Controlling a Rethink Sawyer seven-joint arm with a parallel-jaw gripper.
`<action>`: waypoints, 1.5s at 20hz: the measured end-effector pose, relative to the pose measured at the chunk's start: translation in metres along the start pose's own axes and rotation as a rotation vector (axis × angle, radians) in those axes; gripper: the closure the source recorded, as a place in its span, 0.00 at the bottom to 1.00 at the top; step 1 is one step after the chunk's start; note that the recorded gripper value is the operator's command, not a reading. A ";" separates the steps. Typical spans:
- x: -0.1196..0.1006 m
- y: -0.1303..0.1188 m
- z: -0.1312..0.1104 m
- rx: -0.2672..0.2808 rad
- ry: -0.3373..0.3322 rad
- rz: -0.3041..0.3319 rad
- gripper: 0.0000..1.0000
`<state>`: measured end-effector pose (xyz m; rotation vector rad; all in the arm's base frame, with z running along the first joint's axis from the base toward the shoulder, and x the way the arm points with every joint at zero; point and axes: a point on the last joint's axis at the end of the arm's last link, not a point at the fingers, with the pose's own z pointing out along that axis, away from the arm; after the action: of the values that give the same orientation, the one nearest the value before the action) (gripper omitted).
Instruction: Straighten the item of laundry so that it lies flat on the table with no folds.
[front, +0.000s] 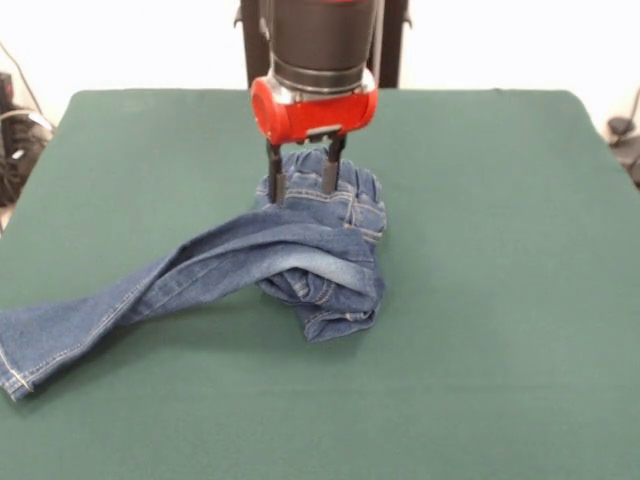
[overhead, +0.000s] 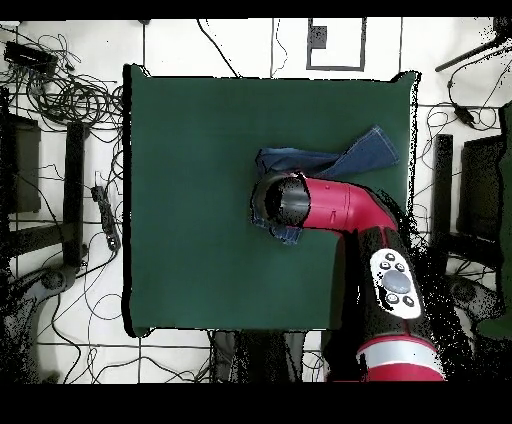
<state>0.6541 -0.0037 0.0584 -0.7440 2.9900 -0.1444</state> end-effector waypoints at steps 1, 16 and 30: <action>0.002 0.003 0.005 -0.002 0.007 -0.003 0.00; 0.017 0.021 0.055 -0.014 0.064 -0.020 0.00; 0.019 0.022 0.075 -0.008 0.050 -0.017 1.00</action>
<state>0.6330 0.0005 -0.0193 -0.7780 3.0341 -0.1542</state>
